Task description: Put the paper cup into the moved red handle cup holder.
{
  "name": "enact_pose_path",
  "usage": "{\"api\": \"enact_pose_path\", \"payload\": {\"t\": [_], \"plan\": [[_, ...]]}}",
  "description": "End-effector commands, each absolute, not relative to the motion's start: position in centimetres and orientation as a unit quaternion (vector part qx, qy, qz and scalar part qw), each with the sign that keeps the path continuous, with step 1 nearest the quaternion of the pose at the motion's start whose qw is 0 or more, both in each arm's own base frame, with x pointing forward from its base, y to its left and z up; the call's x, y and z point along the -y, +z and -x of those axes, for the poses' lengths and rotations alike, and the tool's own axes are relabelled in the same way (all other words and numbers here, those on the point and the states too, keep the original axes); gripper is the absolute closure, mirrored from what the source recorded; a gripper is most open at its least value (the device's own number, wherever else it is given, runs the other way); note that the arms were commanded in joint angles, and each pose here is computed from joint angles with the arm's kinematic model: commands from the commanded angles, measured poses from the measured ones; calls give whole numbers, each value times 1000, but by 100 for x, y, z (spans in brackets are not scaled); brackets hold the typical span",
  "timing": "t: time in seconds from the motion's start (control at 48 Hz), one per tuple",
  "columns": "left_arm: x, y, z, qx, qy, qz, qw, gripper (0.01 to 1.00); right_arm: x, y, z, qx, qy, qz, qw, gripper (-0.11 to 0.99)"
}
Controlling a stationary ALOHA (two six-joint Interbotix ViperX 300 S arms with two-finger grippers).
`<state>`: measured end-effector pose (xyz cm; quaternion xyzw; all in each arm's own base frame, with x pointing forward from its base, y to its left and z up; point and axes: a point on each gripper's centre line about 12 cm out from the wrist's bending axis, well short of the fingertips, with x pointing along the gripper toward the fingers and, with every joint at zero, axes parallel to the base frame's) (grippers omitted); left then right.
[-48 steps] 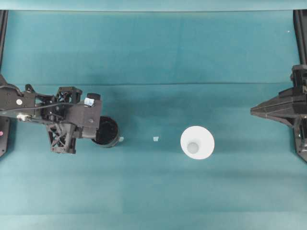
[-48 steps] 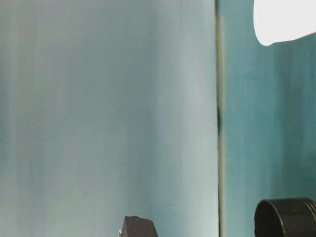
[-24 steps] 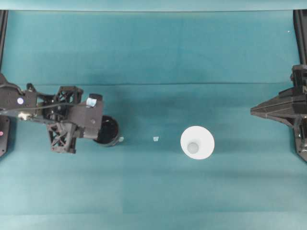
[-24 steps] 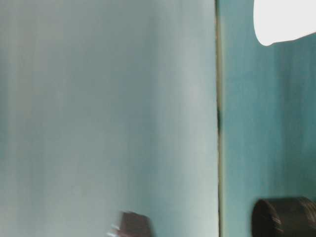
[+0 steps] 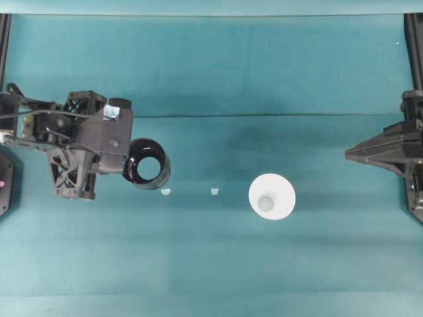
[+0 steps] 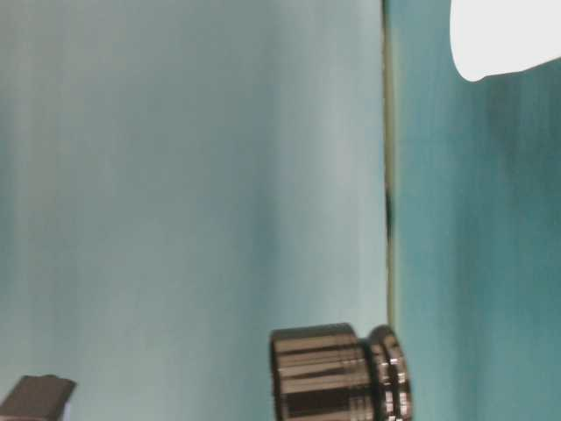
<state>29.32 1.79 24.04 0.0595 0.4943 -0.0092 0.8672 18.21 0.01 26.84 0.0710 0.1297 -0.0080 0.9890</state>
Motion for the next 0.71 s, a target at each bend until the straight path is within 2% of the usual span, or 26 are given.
{"api": "enact_pose_path", "payload": {"t": [0.0, 0.187, 0.375, 0.542, 0.687], "plan": [[-176, 2559, -3027, -474, -8, -61, 878, 718, 2, 2735, -1839, -124, -9, -76, 989, 985], [-199, 2577, -3412, -476, -9, -64, 877, 718, 2, 2735, -1839, -124, -9, -76, 989, 985], [-216, 2458, -3788, -492, -11, -62, 869, 718, 2, 2743, -1832, -121, -9, -76, 990, 985], [-226, 2411, -3972, -492, -11, -62, 869, 718, -1, 2753, -1823, -119, -8, -76, 990, 985], [-232, 2344, -4045, -494, -12, -66, 867, 718, 1, 2750, -1819, -121, -8, -76, 990, 985]]}}
